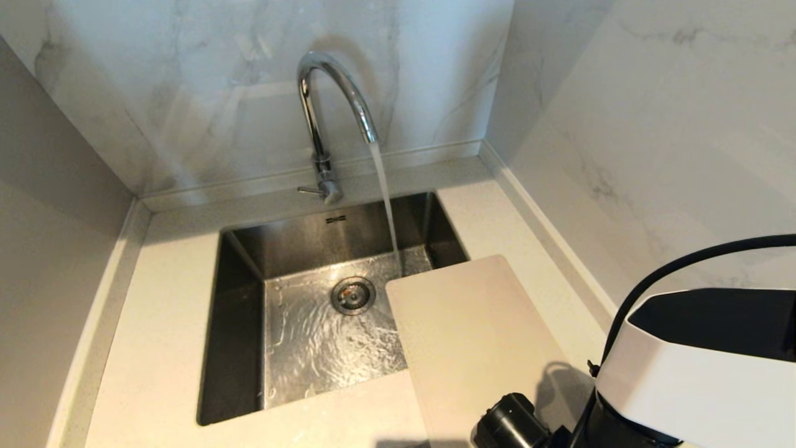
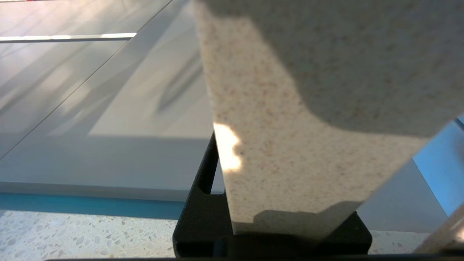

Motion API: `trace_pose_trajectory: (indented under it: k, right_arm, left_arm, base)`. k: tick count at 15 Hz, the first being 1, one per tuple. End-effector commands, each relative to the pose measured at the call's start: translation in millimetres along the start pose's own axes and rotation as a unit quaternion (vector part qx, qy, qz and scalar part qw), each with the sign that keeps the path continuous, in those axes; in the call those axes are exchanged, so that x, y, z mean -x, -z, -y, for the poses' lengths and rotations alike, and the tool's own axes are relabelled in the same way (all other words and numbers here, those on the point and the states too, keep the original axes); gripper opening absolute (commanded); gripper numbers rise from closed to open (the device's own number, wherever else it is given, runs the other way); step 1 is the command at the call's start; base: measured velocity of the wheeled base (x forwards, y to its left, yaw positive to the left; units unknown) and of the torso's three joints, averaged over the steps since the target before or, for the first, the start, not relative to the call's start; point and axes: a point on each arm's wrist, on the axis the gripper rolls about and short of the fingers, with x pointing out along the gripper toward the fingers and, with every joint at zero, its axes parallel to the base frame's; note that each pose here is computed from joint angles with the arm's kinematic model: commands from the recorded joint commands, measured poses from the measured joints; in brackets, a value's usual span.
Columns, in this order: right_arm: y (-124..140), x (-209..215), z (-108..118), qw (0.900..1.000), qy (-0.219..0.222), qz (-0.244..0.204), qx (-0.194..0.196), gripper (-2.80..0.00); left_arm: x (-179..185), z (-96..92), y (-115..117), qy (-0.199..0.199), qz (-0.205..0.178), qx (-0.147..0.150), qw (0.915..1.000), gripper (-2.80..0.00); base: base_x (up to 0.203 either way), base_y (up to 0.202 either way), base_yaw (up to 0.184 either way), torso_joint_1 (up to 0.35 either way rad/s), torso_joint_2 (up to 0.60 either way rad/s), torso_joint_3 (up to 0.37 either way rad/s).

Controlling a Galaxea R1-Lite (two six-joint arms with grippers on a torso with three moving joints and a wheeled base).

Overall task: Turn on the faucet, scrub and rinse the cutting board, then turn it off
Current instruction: Pick up the cutting board

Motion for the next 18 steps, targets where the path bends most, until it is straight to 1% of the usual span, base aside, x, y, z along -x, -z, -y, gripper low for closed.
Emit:
trace_pose_trajectory:
  k: [1, 8, 12, 18]
  right_arm:
    - [0, -1, -1, 1.0, 0.002, 0.0, 0.003, -2.8]
    - [2, 21, 7, 0.999, 0.045, 0.02, -0.007, -2.8]
    - [9, 39, 2, 0.997, 0.067, 0.027, -0.013, -2.8]
    - [19, 58, -10, 0.995, 0.088, 0.032, -0.018, -2.8]
  left_arm:
    - [0, 0.0, 1, 0.0, -0.001, 0.0, 1.0, -2.8]
    - [0, 0.0, 1, 0.0, 0.0, 0.0, 1.0, -2.8]
    - [0, 0.0, 1, 0.0, 0.0, 0.0, 1.0, -2.8]
    - [0, 0.0, 1, 0.0, 0.0, 0.0, 1.0, -2.8]
  base:
    - [0.0, 0.0, 0.0, 0.0, 0.0, 0.0]
    - [0.0, 0.0, 0.0, 0.0, 0.0, 0.0]
    - [0.0, 0.0, 0.0, 0.0, 0.0, 0.0]
    - [0.0, 0.0, 0.0, 0.0, 0.0, 0.0]
